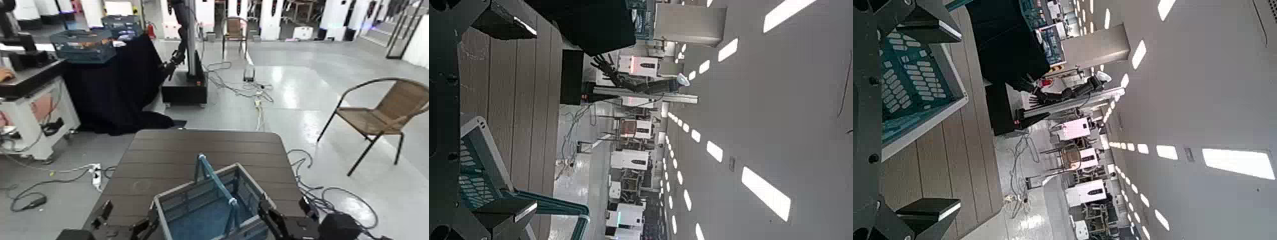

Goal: Place the crate on the table.

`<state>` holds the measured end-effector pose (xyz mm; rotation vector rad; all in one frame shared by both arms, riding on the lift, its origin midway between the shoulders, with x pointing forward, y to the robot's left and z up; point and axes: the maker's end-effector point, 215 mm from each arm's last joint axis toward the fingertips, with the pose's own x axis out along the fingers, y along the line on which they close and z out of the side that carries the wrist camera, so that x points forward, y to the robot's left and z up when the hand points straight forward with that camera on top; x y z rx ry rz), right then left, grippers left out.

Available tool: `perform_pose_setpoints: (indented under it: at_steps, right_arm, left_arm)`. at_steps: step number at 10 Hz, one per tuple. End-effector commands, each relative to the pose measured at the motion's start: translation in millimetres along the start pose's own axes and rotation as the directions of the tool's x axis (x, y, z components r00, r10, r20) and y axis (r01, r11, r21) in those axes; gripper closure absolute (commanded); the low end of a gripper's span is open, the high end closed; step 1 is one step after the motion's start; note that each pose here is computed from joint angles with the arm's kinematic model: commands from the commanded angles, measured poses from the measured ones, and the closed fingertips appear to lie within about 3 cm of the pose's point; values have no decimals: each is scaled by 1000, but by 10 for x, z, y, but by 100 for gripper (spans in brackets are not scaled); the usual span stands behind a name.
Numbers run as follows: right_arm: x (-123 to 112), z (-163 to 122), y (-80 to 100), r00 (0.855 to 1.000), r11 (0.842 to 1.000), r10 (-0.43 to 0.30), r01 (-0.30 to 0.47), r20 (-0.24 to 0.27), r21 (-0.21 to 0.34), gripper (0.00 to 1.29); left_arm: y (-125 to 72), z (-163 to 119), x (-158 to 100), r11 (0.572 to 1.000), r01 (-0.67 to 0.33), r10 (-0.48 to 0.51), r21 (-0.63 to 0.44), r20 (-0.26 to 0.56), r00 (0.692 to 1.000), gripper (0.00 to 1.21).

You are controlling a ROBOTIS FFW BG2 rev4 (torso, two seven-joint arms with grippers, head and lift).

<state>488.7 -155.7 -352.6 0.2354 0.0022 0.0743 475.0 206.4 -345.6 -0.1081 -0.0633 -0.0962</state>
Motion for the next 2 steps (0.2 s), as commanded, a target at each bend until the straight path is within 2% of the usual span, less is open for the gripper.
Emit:
perform_pose_setpoints:
  at_steps: [1,2]
  right_arm:
    - [-1,-6,-2,1000,1000,0,0,-1,0,14]
    - [-1,-6,-2,1000,1000,0,0,-1,0,14]
  left_arm:
    - [-2,-17,5,1000,0,0,0,-3,1000,10]
    - [-7,-12,10,1000,2,-2,-1,-2,1000,10]
